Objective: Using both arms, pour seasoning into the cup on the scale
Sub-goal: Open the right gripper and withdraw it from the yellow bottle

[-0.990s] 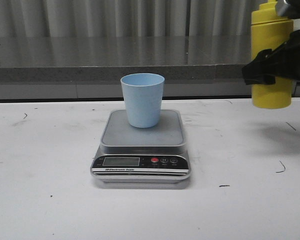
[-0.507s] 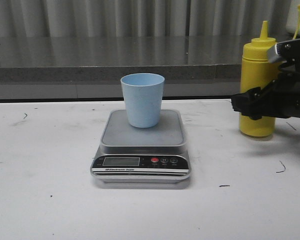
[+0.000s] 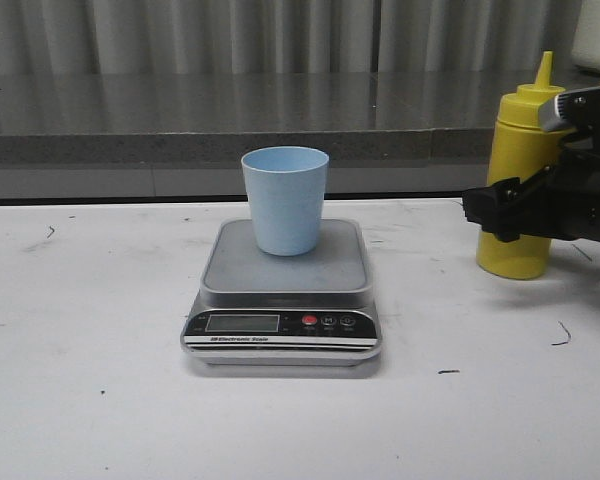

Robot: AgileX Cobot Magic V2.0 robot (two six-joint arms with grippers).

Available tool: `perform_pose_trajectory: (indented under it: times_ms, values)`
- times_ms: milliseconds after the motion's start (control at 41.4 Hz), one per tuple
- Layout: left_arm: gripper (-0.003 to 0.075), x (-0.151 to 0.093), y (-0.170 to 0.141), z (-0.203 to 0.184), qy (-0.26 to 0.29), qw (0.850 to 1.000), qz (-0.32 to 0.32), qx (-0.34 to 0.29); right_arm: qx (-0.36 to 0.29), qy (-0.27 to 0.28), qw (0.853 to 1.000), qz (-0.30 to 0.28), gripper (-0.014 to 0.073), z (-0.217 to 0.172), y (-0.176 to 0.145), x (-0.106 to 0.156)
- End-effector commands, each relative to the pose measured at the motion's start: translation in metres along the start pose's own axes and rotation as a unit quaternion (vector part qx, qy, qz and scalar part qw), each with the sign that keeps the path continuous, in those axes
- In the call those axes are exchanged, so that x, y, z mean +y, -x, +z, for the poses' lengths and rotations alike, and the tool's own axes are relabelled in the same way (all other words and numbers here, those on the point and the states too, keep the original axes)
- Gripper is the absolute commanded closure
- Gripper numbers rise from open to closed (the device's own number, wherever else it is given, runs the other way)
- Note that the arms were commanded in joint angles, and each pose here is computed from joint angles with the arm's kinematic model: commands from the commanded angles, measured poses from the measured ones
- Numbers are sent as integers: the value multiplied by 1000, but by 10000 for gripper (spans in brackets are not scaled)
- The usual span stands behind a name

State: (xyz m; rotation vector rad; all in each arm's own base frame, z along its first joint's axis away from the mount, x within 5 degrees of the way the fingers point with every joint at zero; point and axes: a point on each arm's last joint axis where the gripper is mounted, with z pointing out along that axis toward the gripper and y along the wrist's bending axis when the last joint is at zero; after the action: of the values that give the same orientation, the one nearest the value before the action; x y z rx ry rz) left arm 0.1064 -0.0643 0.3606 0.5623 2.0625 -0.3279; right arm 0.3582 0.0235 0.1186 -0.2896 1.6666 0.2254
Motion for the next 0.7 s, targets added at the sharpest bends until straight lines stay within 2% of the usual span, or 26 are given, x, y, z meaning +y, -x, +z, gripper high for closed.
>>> perform_pose_trajectory:
  times_ms: [0,266,531,604,676]
  values:
    - [334,-1,13,-5,-5,999,0,-49,-79,-11,997,-7,-45,-4,29,-2]
    - [334,-1,13,-5,-5,999,0,-49,-76,-40,996,18,-47,-33,24,3]
    - [334,-1,13,-5,-5,999,0,-49,-82,-67,994,27,-41,-82,44,14]
    - [334,-1,13,-5,-5,999,0,-49,-76,-66,995,25,-41,-99,53,22]
    - [334,-1,13,-5,-5,999,0,-49,-41,-69,997,24,-41,-112,58,29]
